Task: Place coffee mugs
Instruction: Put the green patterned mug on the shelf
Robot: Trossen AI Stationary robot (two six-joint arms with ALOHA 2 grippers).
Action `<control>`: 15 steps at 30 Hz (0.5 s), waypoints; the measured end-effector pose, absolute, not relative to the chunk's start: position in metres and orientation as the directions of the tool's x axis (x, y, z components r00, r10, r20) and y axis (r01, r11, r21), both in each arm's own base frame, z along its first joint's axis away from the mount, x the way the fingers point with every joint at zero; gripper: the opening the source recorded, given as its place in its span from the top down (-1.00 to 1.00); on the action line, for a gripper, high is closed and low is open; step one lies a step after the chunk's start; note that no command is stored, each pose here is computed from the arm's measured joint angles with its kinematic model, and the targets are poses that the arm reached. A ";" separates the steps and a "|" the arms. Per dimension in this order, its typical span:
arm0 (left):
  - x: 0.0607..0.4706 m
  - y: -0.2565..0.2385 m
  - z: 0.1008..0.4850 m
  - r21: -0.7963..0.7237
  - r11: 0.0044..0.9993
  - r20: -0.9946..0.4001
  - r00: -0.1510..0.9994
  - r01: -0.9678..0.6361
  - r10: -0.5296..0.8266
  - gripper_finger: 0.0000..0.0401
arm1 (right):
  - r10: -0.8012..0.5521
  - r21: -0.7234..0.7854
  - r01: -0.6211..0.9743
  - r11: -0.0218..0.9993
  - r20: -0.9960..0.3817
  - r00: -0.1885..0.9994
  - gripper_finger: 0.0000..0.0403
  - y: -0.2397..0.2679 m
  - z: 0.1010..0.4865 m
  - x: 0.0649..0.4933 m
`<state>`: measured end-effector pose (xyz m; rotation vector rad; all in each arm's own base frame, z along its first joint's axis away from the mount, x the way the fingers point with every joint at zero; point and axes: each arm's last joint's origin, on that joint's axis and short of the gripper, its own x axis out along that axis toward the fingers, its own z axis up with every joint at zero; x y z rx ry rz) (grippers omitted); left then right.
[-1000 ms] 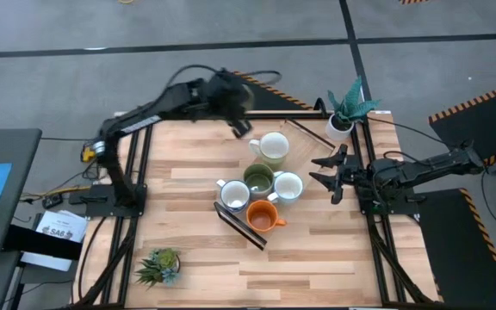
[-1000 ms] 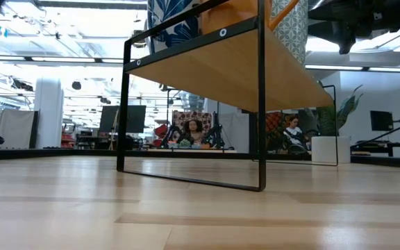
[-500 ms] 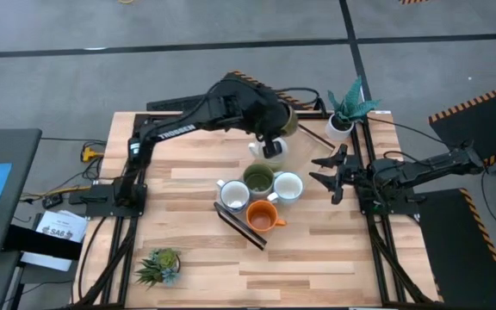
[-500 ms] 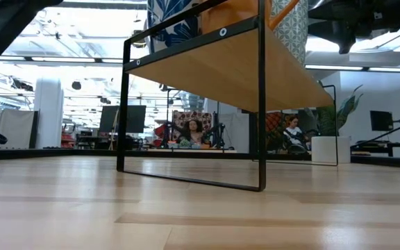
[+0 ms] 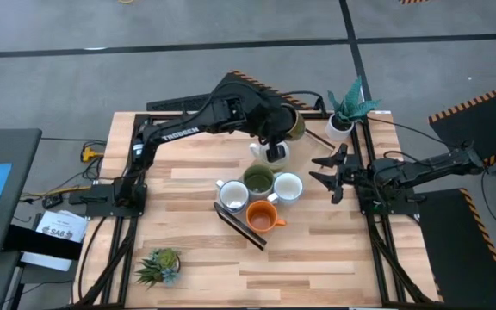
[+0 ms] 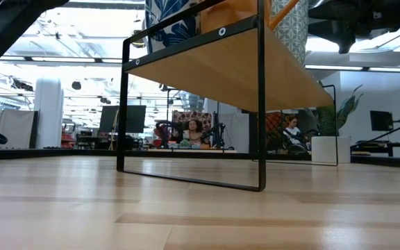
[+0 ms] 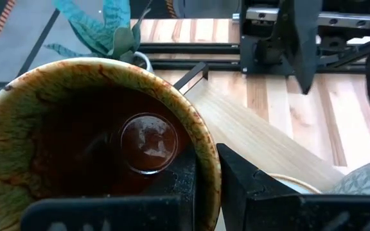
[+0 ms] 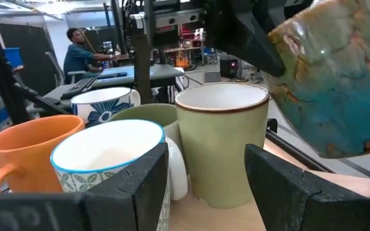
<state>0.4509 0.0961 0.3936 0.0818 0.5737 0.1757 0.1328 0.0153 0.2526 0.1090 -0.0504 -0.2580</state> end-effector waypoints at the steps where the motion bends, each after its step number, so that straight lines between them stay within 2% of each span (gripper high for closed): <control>1: 0.450 0.095 0.395 0.135 0.981 -0.528 0.828 -0.139 0.190 0.91 | -0.262 0.115 0.256 0.960 0.038 0.964 -0.14 0.015 0.253 0.133; 7: 0.437 0.082 0.423 0.269 0.949 -0.458 0.845 -0.166 0.278 0.91 | -0.300 0.118 0.294 0.949 0.044 0.953 -0.14 0.014 0.254 0.132; 15: 0.393 0.060 0.478 0.415 0.856 -0.309 0.838 -0.307 0.450 0.91 | -0.304 0.117 0.298 0.947 0.041 0.952 -0.14 0.014 0.253 0.132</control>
